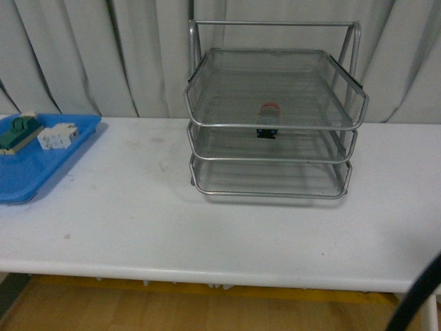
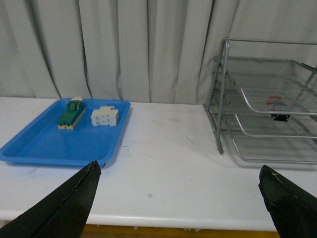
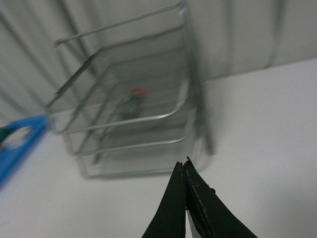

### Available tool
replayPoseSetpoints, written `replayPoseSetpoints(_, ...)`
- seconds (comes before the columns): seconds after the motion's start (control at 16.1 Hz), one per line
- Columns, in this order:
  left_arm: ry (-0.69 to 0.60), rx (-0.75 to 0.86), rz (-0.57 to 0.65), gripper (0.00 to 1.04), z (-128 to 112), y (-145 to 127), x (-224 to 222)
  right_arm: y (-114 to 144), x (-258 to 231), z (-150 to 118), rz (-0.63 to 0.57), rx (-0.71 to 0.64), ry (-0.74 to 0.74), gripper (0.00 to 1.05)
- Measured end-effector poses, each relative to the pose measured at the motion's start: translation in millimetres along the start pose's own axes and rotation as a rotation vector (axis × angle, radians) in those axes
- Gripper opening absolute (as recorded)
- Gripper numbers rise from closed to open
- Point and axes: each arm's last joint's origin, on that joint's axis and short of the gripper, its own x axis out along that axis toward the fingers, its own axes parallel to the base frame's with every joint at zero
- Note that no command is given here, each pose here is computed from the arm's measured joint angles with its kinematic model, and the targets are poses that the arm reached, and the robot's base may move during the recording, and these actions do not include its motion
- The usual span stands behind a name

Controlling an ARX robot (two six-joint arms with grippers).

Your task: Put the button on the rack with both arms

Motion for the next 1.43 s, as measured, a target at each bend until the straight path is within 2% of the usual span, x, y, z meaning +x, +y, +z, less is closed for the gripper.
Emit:
replayPoseSetpoints(0.06, 0.001, 0.000, 0.001, 0.98, -0.1, 0.0, 0.0, -15.0, -26.8, 2.1, -0.131, -0.125, -0.115, 0.02)
replayPoseSetpoints(0.12, 0.001, 0.000, 0.002, 0.98, -0.1, 0.0, 0.0, -26.4, -46.1, 6.6, -0.193, -0.200, -0.143, 0.02)
replayPoseSetpoints(0.19, 0.000, 0.000, 0.001, 0.98, 0.0, 0.0, 0.0, -34.2, -64.2, 10.4, -0.203, -0.250, -0.151, 0.02)
replayPoseSetpoints(0.31, 0.001, 0.000, 0.001, 0.98, -0.1, 0.0, 0.0, -30.3, -87.1, 9.0, -0.181, -0.299, -0.195, 0.02)
replayPoseSetpoints(0.87, 0.001, 0.000, 0.001, 0.98, -0.1, 0.0, 0.0, -34.3, -105.4, -16.4, -0.181, -0.318, -0.205, 0.02)
replayPoseSetpoints(1.43, 0.001, 0.000, 0.001, 0.98, -0.1, 0.0, 0.0, -32.8, -114.1, -17.9, -0.180, -0.319, -0.214, 0.02)
